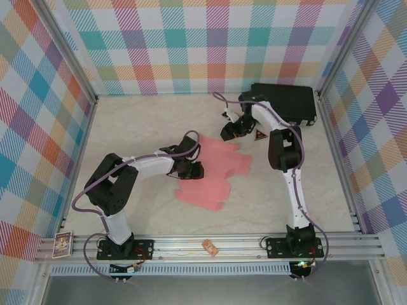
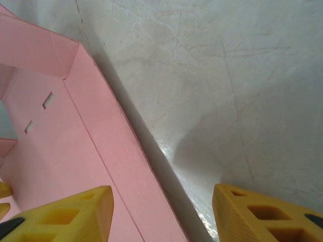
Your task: Fold the paper box
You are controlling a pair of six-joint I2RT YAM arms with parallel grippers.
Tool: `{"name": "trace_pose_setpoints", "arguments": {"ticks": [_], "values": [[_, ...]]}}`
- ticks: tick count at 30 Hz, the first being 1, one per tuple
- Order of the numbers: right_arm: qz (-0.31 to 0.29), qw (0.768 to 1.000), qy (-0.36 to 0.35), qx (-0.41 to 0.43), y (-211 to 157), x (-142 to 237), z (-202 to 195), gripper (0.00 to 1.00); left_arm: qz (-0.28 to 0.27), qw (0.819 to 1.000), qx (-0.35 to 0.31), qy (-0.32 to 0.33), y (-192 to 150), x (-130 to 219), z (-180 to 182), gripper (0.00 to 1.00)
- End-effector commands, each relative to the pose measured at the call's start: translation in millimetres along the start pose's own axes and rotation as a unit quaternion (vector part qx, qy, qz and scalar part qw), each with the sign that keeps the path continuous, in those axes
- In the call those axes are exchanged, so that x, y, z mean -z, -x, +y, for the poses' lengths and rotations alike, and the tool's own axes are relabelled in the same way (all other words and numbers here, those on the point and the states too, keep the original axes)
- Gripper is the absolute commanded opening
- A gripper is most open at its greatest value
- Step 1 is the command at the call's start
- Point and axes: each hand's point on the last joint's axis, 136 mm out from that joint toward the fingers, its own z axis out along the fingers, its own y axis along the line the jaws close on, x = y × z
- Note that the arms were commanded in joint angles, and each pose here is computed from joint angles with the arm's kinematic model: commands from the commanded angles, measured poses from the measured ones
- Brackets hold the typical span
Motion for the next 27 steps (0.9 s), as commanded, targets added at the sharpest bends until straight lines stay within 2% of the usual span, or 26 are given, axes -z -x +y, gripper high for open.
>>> {"name": "trace_pose_setpoints", "arguments": {"ticks": [1,15,19,24,27], "values": [[0.019,0.999,0.035,0.015,-7,-4,18,0.54,0.01,1.0,-0.003,-0.004,-7,-3,-3,0.22],[0.049,0.997,0.054,0.032,-20,-14,29,0.49,0.013,1.0,-0.003,-0.004,-8,-5,-2,0.21],[0.048,0.998,0.039,0.035,-18,-13,26,0.47,0.014,1.0,-0.002,-0.002,-8,-6,-1,0.21],[0.041,0.998,-0.029,0.025,-12,-10,4,0.51,0.015,1.0,-0.002,0.002,-9,-6,0,0.21],[0.041,0.999,-0.007,0.033,-13,-10,13,0.5,0.015,1.0,-0.003,0.003,-9,-5,0,0.21]]}}
